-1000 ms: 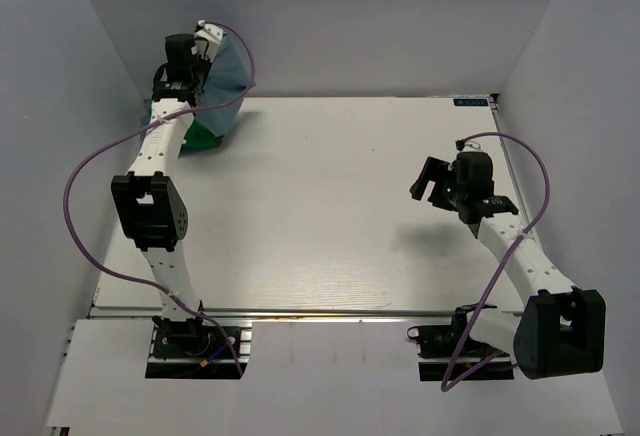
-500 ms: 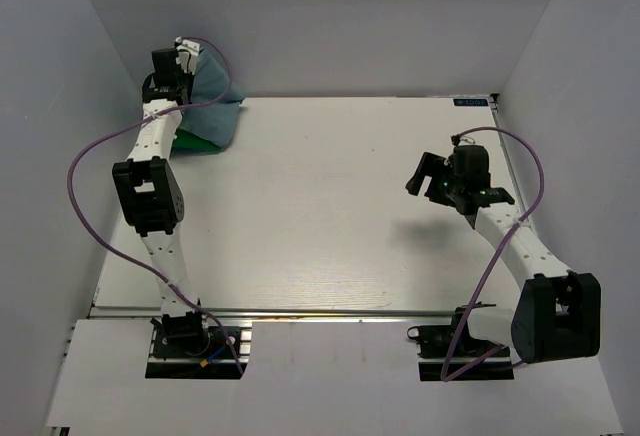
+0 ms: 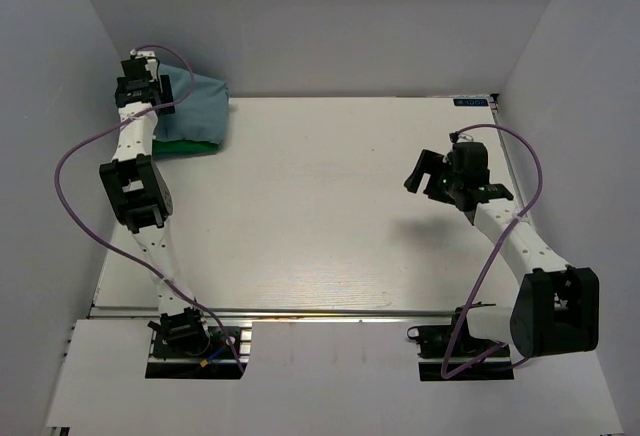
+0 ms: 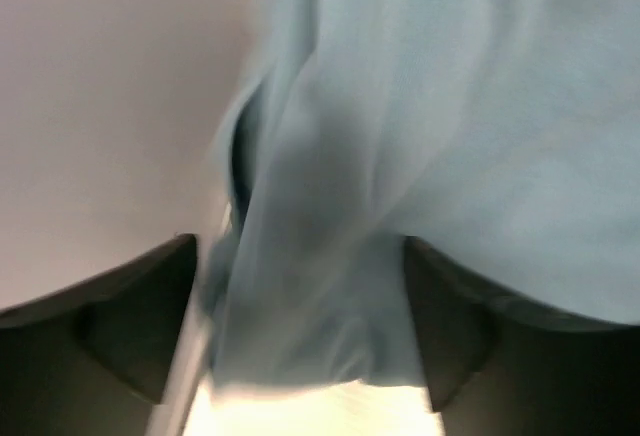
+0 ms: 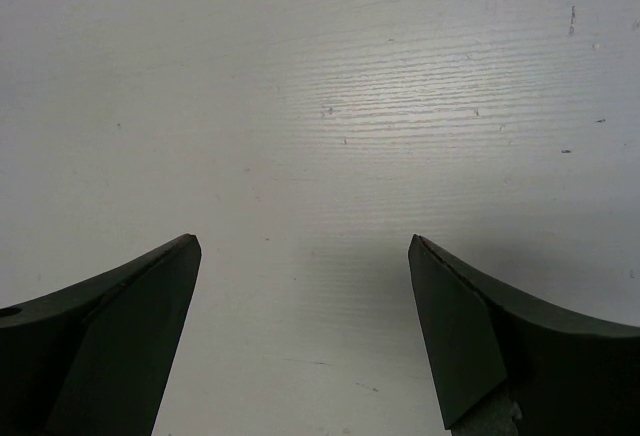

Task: Fold and stack the t-shirts
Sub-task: Put the neatly folded tshirt into the corner of the board with the left arm

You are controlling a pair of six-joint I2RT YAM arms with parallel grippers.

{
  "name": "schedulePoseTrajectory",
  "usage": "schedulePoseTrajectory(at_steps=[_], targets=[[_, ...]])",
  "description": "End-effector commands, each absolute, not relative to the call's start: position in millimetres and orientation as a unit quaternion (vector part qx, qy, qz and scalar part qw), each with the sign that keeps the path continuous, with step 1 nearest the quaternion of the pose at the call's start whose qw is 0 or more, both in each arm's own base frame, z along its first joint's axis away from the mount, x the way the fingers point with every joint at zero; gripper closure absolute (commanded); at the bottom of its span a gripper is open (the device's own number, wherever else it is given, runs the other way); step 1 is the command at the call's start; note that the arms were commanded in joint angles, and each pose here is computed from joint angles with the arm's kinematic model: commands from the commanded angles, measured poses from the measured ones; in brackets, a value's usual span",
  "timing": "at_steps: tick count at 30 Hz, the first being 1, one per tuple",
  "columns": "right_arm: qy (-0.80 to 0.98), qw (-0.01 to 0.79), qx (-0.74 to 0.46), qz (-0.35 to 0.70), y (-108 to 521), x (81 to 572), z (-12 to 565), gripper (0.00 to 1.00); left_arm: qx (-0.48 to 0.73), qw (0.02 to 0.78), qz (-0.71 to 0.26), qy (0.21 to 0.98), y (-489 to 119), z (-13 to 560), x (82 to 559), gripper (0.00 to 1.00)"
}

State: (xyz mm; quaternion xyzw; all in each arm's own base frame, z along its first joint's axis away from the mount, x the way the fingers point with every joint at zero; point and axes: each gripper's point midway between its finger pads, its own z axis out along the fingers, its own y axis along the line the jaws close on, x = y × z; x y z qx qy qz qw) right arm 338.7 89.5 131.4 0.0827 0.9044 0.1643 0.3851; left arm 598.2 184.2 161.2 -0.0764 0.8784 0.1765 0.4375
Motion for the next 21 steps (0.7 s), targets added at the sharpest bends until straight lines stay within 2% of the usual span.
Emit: schedulePoseTrajectory(at_steps=[1,9,15,21], targets=[[0.896,0.399,0.077,0.180,95.9,348.8,149.5,0.10,-0.121,0.464,0.191,0.856,202.4,195.6,594.7,0.00],[0.897,0.396,0.080,0.179,96.1,346.3,149.5,0.10,-0.200,0.466,0.252,0.824,237.4,217.4,581.6,0.00],[0.894,0.400,0.078,0.184,97.7,346.1,151.2,0.10,-0.191,0.481,0.197,0.832,217.8,222.4,583.7,0.00],[0.895,0.396,0.078,0.189,100.2,345.0,146.5,0.10,-0.134,0.534,0.115,0.827,173.4,231.6,596.6,0.00]])
